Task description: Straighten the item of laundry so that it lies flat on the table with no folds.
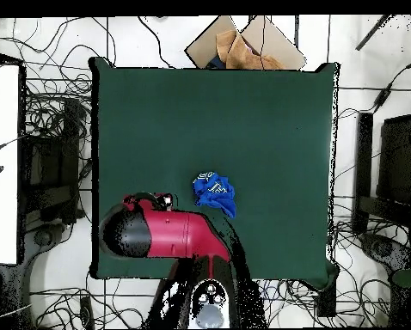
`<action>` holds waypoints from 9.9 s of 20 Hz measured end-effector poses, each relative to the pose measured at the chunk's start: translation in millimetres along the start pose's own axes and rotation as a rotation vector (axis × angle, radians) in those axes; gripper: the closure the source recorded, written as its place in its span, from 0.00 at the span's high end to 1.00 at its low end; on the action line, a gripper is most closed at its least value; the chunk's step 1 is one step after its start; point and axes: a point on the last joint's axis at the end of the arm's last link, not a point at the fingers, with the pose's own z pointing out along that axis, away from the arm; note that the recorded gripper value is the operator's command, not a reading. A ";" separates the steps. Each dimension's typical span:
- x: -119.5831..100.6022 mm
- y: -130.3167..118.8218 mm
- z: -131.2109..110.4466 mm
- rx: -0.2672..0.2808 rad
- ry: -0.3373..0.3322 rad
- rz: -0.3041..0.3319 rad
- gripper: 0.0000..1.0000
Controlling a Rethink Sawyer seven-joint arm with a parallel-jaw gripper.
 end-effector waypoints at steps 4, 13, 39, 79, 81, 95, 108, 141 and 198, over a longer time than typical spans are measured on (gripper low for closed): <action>-18.0 -1.2 17.9 0.005 -0.016 -0.004 1.00; -48.1 -30.5 49.8 0.069 -0.092 0.016 1.00; -62.0 -131.1 92.9 0.110 -0.118 0.160 1.00; 50.4 -60.1 129.2 0.251 -0.263 0.015 1.00; 55.8 -62.1 132.2 0.282 -0.299 0.014 1.00; 92.5 -86.6 133.4 0.513 -0.364 0.069 1.00; 136.6 -125.9 152.1 0.510 -0.247 0.103 1.00; 91.3 -86.6 43.6 -0.040 0.069 0.277 0.00; -136.7 -9.2 -195.6 -0.155 -0.057 0.339 0.00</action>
